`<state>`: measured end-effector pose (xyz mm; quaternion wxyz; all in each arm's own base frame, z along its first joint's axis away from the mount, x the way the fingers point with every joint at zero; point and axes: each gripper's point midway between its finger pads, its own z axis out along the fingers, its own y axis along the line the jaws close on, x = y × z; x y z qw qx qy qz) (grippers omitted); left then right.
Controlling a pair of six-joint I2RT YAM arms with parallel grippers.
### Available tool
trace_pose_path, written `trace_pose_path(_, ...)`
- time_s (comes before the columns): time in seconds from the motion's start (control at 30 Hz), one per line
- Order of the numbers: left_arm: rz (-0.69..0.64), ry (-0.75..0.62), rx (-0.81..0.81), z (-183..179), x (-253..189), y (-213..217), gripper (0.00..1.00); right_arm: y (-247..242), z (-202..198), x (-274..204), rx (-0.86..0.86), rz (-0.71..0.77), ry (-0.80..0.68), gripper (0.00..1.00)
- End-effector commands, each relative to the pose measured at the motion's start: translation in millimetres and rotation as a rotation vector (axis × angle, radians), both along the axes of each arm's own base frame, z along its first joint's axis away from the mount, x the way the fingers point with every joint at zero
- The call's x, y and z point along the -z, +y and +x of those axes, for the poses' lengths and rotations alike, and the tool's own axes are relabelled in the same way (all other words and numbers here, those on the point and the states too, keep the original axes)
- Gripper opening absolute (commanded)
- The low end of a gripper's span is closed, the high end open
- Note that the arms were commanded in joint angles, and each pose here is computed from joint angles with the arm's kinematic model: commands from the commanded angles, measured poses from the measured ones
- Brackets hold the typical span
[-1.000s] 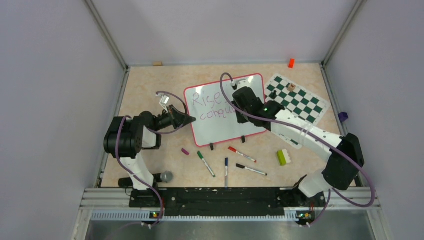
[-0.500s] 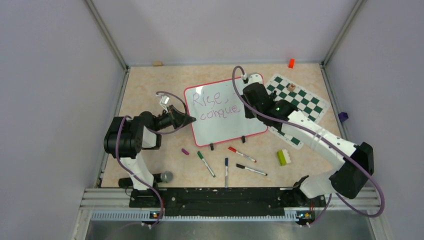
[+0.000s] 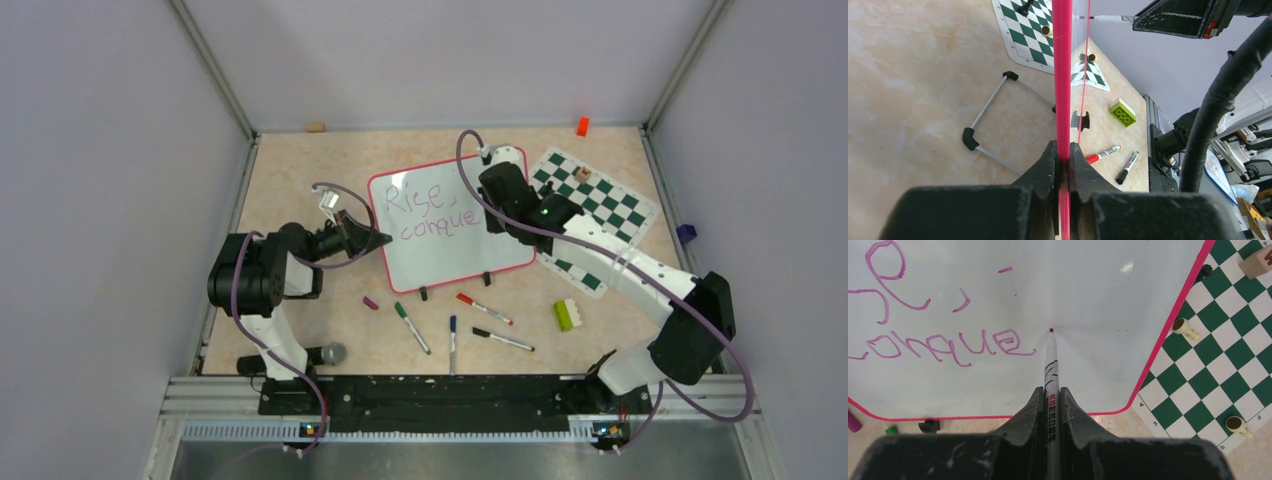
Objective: Write a sentence on the whiteboard
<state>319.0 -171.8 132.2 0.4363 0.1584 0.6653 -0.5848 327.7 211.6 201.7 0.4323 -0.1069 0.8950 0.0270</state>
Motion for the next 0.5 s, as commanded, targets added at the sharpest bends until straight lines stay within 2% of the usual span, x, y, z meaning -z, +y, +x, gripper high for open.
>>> trace_pose_path(0.0,0.019,-0.132,0.038,-3.5,-10.4,-4.5,0.00,0.0,19.3,-22.8,0.035,0.032,-0.076,0.00)
trace_pose_path(0.47,0.019,-0.134,0.039,-3.8,-10.6,-4.7,0.00,-10.9,-7.3,17.8,0.026,0.034,0.016,0.00)
